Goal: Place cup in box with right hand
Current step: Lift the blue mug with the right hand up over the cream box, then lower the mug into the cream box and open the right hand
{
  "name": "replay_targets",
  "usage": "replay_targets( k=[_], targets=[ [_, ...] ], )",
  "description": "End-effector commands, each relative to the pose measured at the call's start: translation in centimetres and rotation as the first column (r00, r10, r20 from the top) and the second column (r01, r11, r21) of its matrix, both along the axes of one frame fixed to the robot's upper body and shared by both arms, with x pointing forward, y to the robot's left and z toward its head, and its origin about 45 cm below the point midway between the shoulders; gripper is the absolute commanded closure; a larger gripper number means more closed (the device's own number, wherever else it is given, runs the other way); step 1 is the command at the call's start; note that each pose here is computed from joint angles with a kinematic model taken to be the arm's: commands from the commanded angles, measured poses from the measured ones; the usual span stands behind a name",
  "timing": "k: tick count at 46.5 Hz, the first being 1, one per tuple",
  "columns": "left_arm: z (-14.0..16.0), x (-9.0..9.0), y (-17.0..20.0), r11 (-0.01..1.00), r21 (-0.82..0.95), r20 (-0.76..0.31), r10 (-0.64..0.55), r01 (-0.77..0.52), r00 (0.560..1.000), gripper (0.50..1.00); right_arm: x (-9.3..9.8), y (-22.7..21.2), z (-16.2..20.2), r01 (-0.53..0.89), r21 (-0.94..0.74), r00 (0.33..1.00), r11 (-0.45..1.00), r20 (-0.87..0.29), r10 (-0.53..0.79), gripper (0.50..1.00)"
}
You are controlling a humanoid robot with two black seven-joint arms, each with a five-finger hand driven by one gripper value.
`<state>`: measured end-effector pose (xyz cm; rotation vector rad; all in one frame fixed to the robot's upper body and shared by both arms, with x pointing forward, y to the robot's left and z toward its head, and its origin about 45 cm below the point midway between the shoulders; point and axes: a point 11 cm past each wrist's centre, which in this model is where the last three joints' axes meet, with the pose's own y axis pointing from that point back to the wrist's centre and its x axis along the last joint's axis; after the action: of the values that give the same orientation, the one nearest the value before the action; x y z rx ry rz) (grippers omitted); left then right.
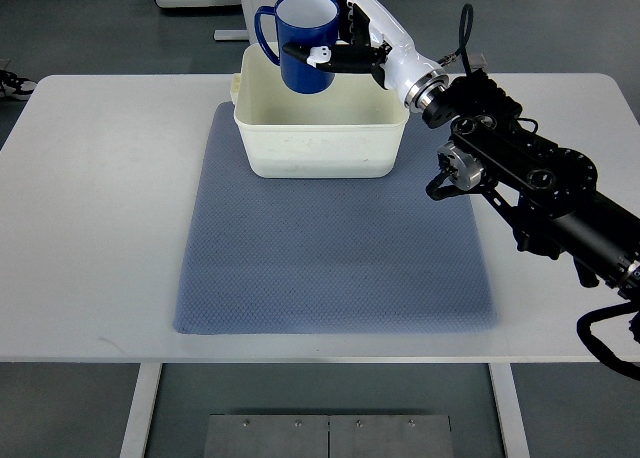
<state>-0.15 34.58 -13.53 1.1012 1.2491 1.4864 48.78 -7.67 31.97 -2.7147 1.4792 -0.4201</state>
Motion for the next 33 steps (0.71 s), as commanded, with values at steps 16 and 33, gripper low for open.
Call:
replay_targets(
  k=[16, 33],
  targets=[
    [0.0, 0.1, 0.0, 1.000, 0.000, 0.000, 0.000, 0.000, 1.000, 0.500, 2.2, -4.2, -2.5, 0.185, -0.099, 0.982, 0.978, -0.004, -0.187, 1.000],
    [0.0, 0.0, 0.0, 1.000, 0.000, -0.001, 0.000, 0.000, 1.000, 0.500, 1.0, -4.0, -5.6, 0.165, -0.153, 0.984, 0.974, -0.043, -0.173, 1.000]
  ],
)
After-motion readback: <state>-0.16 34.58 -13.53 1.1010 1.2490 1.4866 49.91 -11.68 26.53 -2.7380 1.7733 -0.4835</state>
